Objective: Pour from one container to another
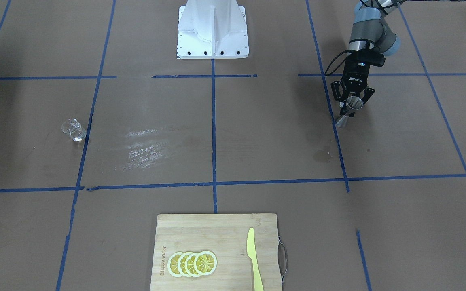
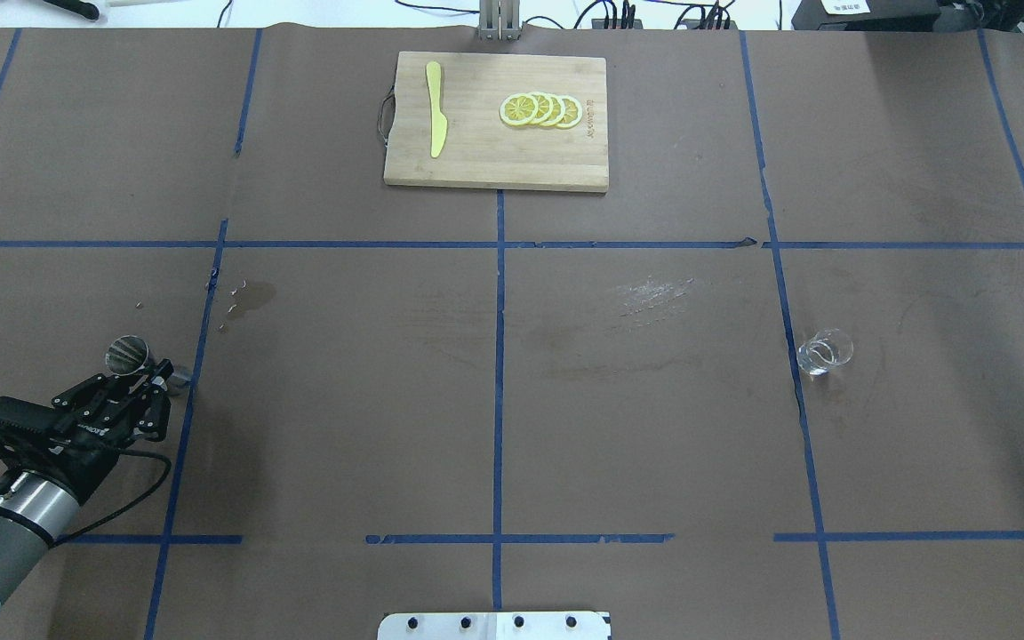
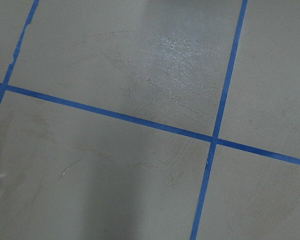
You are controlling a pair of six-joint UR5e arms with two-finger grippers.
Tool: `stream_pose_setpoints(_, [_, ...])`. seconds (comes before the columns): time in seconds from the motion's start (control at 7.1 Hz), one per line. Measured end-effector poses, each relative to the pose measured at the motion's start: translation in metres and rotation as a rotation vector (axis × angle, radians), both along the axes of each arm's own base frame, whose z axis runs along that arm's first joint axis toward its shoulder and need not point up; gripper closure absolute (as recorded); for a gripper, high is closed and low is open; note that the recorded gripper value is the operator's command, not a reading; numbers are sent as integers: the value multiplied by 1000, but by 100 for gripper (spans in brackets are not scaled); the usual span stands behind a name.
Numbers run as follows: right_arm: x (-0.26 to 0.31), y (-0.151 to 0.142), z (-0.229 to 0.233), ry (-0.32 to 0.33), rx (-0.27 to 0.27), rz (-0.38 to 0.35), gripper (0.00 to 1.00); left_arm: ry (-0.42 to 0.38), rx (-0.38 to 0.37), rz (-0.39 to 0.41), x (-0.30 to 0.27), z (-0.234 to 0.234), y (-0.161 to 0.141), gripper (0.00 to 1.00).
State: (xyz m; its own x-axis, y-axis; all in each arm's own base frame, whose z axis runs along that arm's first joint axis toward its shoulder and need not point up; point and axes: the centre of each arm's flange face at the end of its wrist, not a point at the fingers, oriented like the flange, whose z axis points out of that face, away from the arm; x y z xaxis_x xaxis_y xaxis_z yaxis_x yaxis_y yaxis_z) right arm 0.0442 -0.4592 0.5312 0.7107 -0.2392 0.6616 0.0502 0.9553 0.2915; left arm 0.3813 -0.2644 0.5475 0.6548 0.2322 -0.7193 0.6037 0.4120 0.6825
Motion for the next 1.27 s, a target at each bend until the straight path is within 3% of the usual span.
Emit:
stream_pose_setpoints(0.28, [0, 0, 0, 0, 0, 0, 0, 9, 0, 0, 0, -1, 0, 100])
stream_pose_setpoints(0.7, [0, 0, 0, 0, 0, 0, 0, 67, 15, 4, -9, -5, 1, 100])
stream_pose_setpoints(0.99, [0, 0, 0, 1, 1, 0, 0, -3, 72, 16, -12, -9, 1, 100])
stream_pose_setpoints(1.27, [0, 0, 0, 0, 0, 0, 0, 31, 128, 45, -19, -18, 3, 100])
